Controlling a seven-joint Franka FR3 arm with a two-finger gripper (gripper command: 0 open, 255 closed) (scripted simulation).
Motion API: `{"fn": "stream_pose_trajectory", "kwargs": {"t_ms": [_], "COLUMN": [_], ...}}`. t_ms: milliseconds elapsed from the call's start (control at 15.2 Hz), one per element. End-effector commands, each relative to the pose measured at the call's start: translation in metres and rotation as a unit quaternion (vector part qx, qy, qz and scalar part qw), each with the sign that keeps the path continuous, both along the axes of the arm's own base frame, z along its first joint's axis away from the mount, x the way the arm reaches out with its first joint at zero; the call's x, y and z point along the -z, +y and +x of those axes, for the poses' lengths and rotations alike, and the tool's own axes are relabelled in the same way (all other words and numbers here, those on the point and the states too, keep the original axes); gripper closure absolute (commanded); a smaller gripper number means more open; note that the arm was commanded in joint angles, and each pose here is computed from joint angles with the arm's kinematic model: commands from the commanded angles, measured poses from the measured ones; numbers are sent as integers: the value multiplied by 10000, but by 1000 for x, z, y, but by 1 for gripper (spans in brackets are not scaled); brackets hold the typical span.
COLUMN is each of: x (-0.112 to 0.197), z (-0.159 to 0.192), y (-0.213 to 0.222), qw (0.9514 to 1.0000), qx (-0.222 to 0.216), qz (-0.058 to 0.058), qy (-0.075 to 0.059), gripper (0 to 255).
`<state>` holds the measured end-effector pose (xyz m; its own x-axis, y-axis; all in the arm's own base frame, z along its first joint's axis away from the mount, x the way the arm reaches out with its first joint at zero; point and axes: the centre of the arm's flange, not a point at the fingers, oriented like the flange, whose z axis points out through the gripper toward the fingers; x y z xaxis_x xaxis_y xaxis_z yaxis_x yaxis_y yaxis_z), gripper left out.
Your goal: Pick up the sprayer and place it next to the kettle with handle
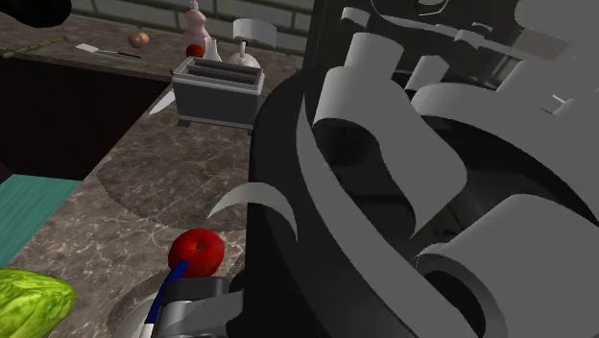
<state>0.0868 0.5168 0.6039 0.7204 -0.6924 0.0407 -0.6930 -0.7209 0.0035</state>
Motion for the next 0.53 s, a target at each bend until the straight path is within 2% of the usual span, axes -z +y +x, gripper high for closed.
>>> {"fn": "stream_pose_trajectory", "kwargs": {"t_ms": [0,462], "x": [10,47], "z": [0,0], "y": [0,0], "qw": [10000,10000], "qx": [0,0], "qz": [3,3], "qy": [-1,-1], "gripper": [255,255]}}
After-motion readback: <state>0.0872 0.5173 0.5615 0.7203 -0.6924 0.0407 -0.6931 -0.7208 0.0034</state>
